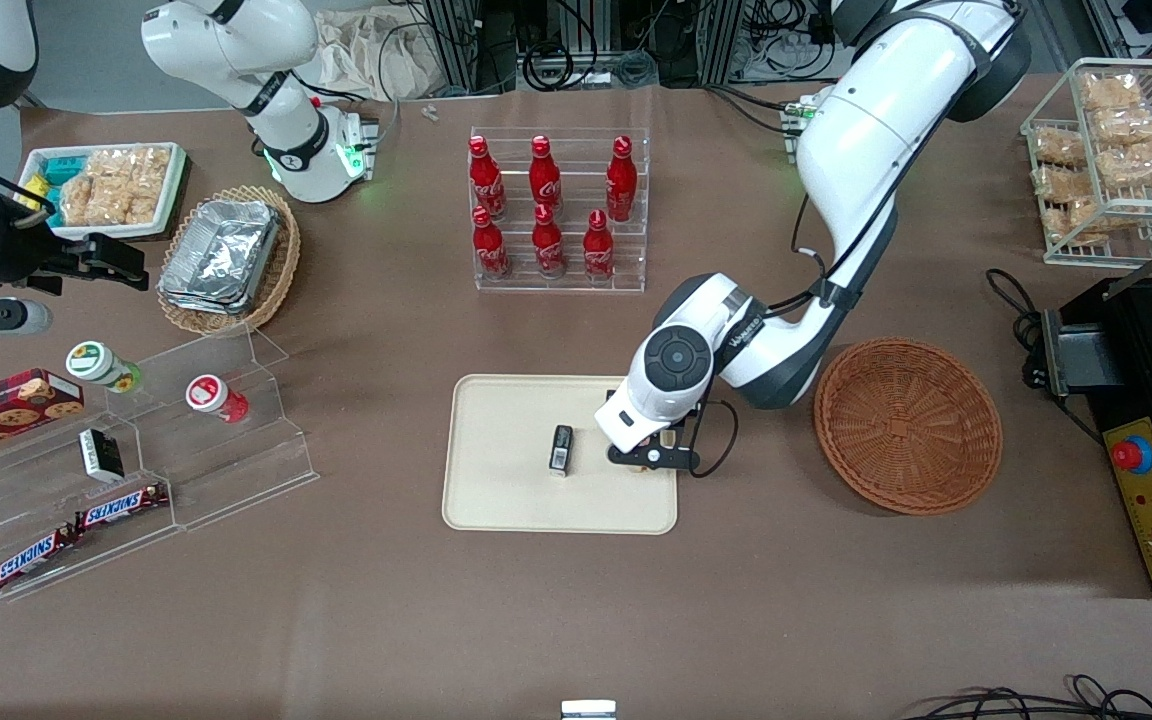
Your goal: Place sandwich from basket to tray
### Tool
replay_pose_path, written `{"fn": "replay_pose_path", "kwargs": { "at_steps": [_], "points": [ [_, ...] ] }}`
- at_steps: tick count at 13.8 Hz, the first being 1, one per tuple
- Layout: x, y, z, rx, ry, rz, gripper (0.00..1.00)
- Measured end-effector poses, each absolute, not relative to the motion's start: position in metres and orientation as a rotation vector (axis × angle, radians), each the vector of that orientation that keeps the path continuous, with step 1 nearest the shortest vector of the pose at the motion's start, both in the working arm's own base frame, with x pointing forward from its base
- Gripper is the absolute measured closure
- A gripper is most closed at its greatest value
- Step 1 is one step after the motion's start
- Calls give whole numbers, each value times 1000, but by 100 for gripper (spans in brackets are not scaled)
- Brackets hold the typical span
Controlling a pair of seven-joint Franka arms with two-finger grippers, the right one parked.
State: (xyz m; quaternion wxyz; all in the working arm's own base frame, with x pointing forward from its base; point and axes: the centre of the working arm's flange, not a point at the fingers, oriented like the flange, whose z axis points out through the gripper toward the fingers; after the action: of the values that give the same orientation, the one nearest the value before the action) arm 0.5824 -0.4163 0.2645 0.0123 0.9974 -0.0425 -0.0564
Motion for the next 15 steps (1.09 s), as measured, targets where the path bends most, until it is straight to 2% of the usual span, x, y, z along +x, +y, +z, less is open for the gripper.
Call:
{"fn": "replay_pose_path", "kwargs": {
  "at_steps": [3, 6, 8, 15],
  "points": [
    [590, -397, 325, 3143, -99, -185, 1],
    [579, -374, 401, 3190, -143, -191, 0],
    [575, -347, 439, 3218, -219, -228, 0],
    [580, -232, 524, 3268, -197, -294, 0]
  ]
}}
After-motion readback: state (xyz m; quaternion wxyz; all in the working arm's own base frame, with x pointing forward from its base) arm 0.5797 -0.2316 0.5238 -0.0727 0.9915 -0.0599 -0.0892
